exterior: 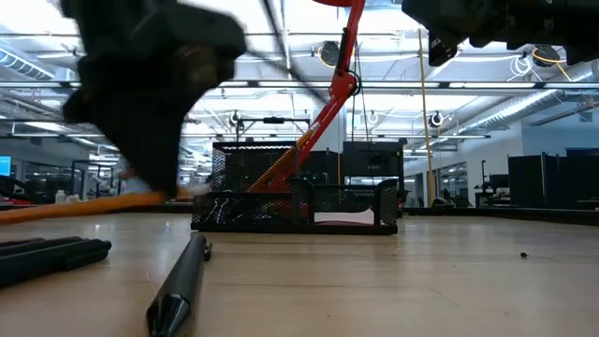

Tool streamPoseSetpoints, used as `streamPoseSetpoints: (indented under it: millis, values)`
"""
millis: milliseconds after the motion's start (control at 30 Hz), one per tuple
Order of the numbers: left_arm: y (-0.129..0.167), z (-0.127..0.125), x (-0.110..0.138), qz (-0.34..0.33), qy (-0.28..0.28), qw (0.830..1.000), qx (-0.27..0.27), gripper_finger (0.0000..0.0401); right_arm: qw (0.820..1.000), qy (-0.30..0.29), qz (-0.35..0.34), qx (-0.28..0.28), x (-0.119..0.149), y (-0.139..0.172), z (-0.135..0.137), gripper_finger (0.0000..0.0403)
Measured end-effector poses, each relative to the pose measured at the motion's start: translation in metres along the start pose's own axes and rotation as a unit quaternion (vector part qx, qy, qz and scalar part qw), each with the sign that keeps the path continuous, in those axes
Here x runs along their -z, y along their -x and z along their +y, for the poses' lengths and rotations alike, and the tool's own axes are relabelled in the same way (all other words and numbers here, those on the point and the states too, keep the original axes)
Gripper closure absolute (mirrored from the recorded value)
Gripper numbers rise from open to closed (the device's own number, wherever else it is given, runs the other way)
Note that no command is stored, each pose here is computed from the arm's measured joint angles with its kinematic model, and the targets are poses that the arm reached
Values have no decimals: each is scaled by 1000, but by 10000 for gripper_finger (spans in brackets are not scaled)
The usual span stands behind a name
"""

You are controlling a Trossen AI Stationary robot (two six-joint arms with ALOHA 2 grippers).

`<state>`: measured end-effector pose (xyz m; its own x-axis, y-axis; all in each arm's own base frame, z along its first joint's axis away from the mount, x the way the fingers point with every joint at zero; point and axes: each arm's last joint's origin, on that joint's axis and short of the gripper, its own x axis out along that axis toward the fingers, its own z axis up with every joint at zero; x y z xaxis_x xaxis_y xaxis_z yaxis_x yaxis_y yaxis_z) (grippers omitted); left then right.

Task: Pick and place office supplies into organizer
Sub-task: Put the orange pencil into the black mesh desk organizer

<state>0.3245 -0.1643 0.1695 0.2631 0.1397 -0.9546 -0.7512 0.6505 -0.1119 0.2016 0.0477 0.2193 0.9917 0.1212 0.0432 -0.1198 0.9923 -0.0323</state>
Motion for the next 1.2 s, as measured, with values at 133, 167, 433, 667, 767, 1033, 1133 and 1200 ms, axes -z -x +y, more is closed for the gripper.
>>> streamPoseSetpoints:
  millis: [133,167,433,667,767,1033,1133,1200]
  values:
    - [14,-11,-10,-49,-52,997,11,367,1000,0,1,0,0,0,0,399]
    - [20,-16,-13,-66,-65,996,19,367,1000,0,1,0,0,0,0,399]
    - [75,-45,-44,-254,-219,942,1,366,1000,-5,3,0,1,0,0,399]
    - [132,-48,-69,-391,-284,872,-77,366,1000,-14,17,-2,3,0,0,399]
    - [156,-37,-78,-415,-284,862,-65,366,1000,-19,18,-15,4,1,1,399]
    - [178,-11,-82,-455,-370,809,38,366,999,-26,8,-28,3,1,2,399]
    - [166,7,-86,-468,-366,801,67,366,999,-26,9,-28,3,1,2,399]
    - [158,22,-89,-479,-352,801,77,366,999,-26,7,-28,2,1,2,399]
